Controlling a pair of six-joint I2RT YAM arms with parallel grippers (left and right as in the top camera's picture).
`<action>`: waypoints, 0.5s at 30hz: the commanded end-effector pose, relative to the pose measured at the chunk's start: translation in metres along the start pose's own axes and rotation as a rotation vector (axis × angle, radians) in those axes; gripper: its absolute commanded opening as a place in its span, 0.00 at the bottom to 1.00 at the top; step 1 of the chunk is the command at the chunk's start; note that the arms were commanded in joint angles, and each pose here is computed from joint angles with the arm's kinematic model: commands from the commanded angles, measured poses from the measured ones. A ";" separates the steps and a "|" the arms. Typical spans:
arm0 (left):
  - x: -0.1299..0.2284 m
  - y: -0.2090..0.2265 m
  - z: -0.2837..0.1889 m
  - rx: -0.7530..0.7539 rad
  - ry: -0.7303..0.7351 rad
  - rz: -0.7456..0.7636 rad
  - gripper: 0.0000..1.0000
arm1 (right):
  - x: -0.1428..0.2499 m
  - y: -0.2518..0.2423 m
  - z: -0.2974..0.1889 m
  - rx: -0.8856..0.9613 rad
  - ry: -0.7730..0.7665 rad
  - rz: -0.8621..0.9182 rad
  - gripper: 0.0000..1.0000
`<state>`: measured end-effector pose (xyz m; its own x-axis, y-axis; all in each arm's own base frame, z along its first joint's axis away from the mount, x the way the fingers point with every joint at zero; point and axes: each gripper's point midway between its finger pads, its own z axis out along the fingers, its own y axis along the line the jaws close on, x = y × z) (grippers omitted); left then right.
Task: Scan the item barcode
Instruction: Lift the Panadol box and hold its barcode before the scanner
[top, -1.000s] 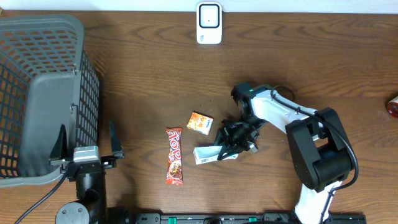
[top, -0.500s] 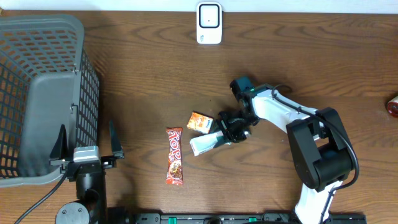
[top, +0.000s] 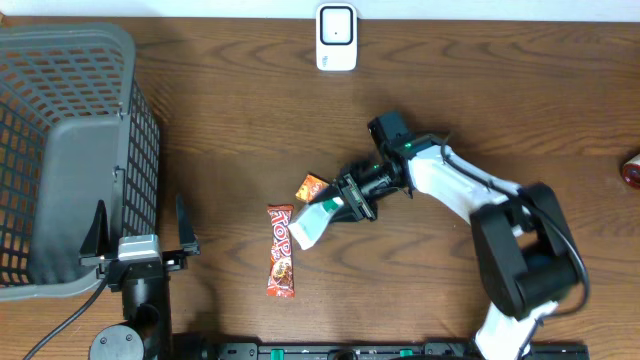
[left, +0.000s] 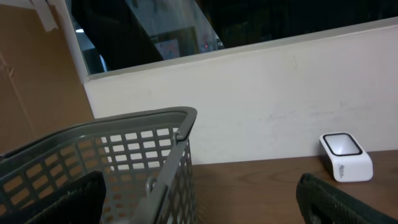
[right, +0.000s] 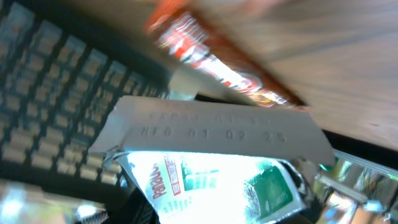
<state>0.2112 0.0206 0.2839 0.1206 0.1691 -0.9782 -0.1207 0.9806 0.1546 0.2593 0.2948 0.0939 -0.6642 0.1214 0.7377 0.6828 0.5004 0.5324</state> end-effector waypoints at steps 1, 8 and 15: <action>0.144 -0.012 -0.004 -0.040 0.412 -0.191 0.96 | 0.048 0.047 -0.015 -0.097 -0.022 -0.283 0.05; 0.144 -0.012 -0.004 -0.040 0.412 -0.191 0.96 | 0.050 0.134 -0.065 -0.229 -0.589 -0.831 0.36; 0.144 -0.012 -0.004 -0.040 0.412 -0.191 0.96 | 0.017 0.144 -0.091 -0.165 -0.854 -0.908 0.26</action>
<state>0.2112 0.0206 0.2839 0.1206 0.1691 -0.9782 -0.1207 0.9806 0.1546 0.3471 0.3043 0.2283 -0.9310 0.2893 -0.2226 -0.0597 0.4810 0.8747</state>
